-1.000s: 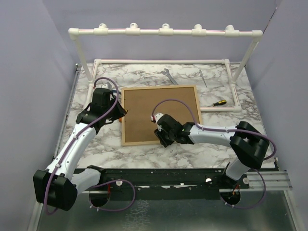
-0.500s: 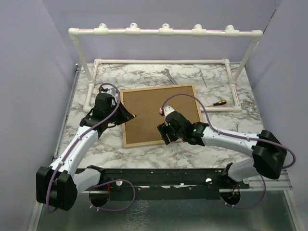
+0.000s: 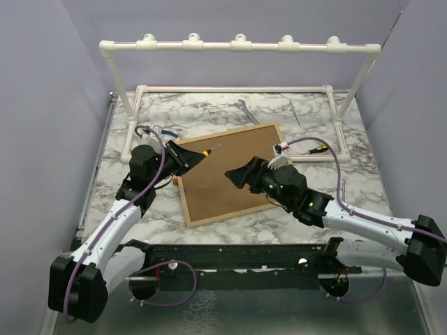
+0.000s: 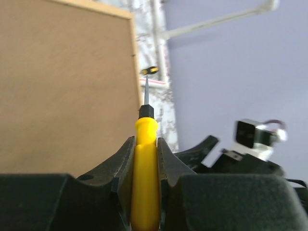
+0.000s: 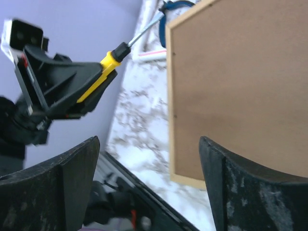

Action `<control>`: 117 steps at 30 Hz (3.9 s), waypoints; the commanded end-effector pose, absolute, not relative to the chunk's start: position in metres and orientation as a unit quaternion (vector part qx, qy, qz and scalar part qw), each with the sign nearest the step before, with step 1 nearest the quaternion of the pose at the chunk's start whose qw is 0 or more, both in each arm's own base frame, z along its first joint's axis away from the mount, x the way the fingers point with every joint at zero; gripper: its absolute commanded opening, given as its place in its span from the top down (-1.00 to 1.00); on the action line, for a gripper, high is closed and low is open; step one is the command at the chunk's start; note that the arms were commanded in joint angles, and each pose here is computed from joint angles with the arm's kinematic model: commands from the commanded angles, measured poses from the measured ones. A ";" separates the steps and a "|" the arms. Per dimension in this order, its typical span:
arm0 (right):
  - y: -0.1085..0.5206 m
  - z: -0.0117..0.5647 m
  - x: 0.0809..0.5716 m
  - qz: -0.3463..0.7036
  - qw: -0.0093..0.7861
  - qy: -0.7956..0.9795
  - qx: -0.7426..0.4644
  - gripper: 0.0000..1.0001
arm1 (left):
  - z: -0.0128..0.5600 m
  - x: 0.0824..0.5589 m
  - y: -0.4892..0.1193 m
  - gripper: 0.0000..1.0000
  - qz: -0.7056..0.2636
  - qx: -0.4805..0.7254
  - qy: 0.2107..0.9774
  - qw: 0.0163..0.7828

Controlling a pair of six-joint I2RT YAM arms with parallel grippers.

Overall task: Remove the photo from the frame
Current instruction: Adjust the screwdriver.

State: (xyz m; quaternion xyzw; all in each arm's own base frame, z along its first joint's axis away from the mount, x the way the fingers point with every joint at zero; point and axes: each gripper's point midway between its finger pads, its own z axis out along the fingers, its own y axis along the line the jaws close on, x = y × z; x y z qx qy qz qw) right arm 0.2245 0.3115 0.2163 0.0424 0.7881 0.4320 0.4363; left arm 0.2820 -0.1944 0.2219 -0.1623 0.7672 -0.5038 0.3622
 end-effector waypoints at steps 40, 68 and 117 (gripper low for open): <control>0.333 0.257 0.286 0.523 0.433 0.676 0.286 0.02 | 0.276 0.253 -0.248 1.00 -0.609 -0.106 0.693 0.371; 0.347 0.263 0.276 0.581 0.387 0.672 0.246 0.16 | 0.282 0.252 -0.260 1.00 -0.620 -0.067 0.692 0.364; 0.329 0.200 0.207 0.536 0.321 0.672 -0.397 0.99 | 0.260 0.243 -0.274 0.23 -0.557 0.089 0.760 0.324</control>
